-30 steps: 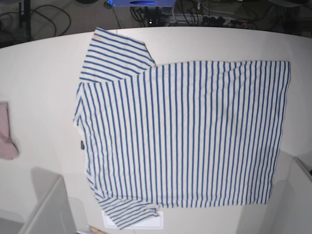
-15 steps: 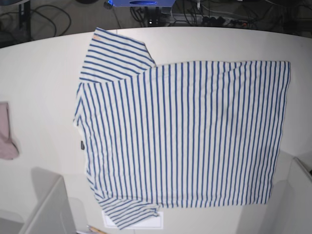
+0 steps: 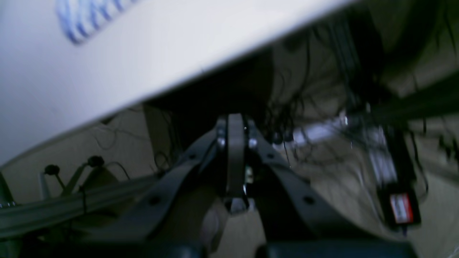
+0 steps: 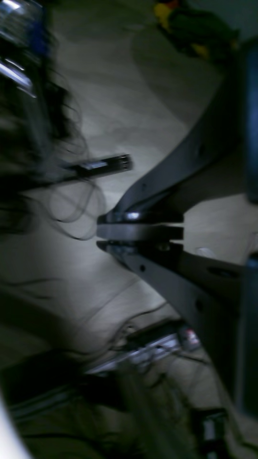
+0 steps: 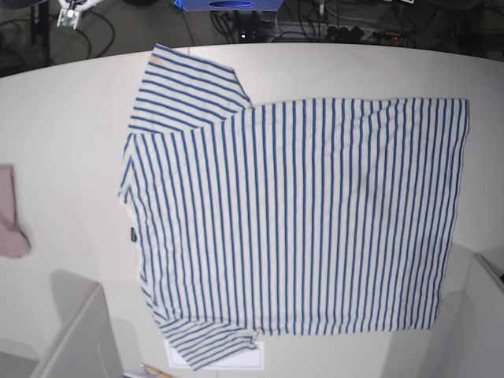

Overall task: Fold the T-shirt properly
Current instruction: 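Move both grippers to the shirt's collar-side corners and grasp them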

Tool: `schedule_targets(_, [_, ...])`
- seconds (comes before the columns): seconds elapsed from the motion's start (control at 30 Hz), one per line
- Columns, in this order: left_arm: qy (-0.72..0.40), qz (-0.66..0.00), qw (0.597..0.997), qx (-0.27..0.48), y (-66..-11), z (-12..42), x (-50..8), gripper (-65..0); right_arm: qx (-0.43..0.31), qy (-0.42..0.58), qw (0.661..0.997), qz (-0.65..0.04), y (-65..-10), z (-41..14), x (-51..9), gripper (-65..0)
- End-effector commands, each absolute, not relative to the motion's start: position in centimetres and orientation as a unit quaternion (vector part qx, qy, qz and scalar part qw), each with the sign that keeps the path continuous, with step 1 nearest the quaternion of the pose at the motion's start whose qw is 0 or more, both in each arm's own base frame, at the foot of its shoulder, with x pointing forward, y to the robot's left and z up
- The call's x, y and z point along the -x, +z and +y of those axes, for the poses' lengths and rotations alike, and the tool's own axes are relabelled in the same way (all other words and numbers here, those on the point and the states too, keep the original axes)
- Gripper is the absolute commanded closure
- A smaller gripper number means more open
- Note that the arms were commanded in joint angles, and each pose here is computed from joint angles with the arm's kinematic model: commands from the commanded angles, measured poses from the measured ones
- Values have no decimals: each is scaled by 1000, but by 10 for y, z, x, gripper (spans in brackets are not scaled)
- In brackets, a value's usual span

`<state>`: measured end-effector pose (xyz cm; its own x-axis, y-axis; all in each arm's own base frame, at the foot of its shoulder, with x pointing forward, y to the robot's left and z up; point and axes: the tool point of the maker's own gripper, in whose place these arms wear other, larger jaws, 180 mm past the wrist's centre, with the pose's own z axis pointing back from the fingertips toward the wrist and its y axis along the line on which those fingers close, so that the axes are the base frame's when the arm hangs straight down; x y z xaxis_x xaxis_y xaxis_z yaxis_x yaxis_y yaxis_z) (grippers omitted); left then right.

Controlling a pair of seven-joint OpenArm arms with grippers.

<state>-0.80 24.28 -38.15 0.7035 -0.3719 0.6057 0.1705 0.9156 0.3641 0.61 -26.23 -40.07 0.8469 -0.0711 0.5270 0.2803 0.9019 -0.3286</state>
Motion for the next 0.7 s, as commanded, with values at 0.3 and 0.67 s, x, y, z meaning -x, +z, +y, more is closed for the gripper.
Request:
schedule_targets(0.3, [-89, -435, 884, -143, -352, 244, -48, 0, 129, -142, 903, -386, -380, -236, -97, 0])
schedule_targets(0.67, [35, -474, 869, -139, -330, 311, -93, 0, -113, -239, 894, -362, -383, -187, -158, 0])
